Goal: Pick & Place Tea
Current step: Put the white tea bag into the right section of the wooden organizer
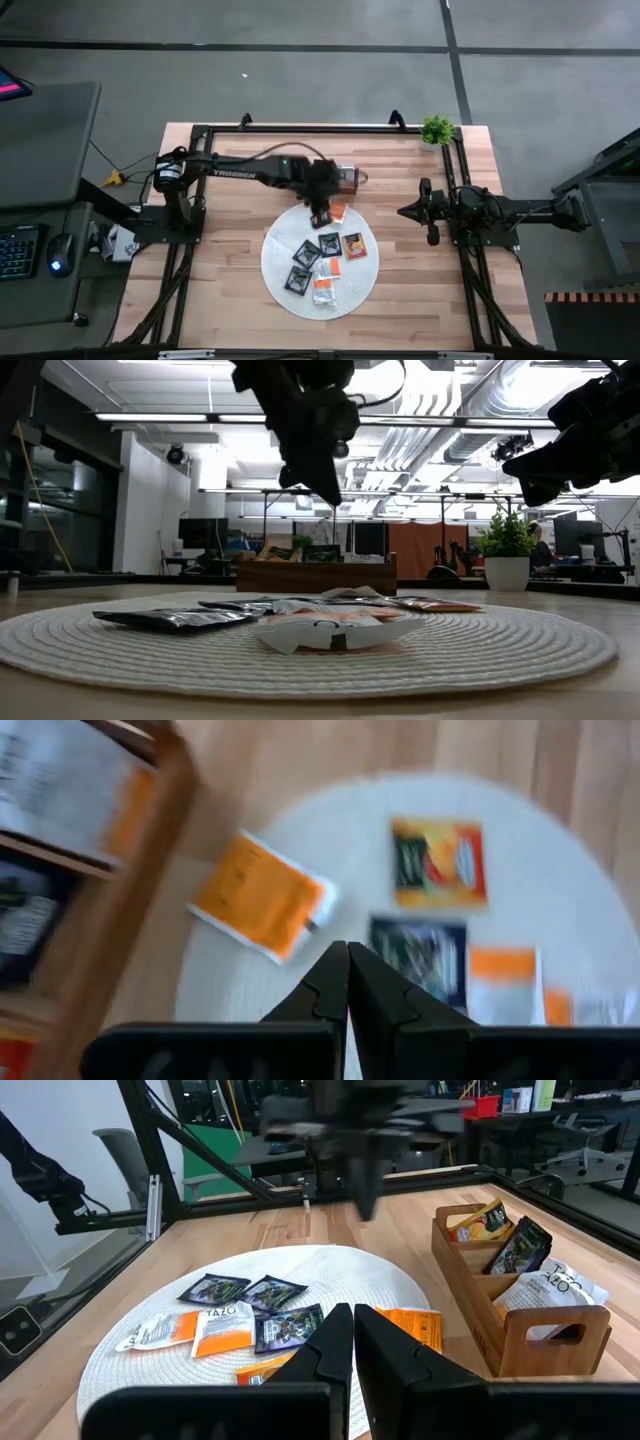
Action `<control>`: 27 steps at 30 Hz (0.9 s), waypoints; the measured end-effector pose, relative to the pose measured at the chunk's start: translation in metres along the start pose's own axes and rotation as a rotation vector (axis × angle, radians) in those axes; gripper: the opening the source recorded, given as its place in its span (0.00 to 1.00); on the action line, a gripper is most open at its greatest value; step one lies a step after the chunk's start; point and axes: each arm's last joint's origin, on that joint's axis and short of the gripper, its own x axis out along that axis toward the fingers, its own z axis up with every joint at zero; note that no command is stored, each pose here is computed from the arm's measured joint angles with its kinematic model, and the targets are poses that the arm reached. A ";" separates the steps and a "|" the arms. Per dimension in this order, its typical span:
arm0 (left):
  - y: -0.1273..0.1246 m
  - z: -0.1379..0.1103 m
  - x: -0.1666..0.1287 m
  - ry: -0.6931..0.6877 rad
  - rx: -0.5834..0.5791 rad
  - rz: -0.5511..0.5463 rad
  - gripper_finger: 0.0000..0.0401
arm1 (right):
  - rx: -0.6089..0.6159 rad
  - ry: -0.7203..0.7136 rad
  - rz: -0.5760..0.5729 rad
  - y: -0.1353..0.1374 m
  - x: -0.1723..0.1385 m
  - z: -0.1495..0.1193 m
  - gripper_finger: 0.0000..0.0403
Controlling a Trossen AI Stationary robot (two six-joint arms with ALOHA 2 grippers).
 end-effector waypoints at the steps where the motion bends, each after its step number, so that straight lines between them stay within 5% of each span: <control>1: -0.006 -0.003 0.001 0.022 0.035 0.012 0.01 | 0.000 0.000 0.000 0.000 0.000 0.000 0.03; 8: -0.040 -0.022 0.006 0.097 0.304 0.110 0.17 | 0.000 0.000 0.000 0.000 0.000 0.000 0.03; 19: -0.062 -0.052 0.043 -0.063 0.547 0.325 0.60 | 0.000 0.000 0.001 0.000 0.000 0.000 0.03; 27: -0.062 -0.059 0.070 -0.128 0.631 0.393 0.65 | 0.000 0.000 0.001 0.000 0.000 0.000 0.03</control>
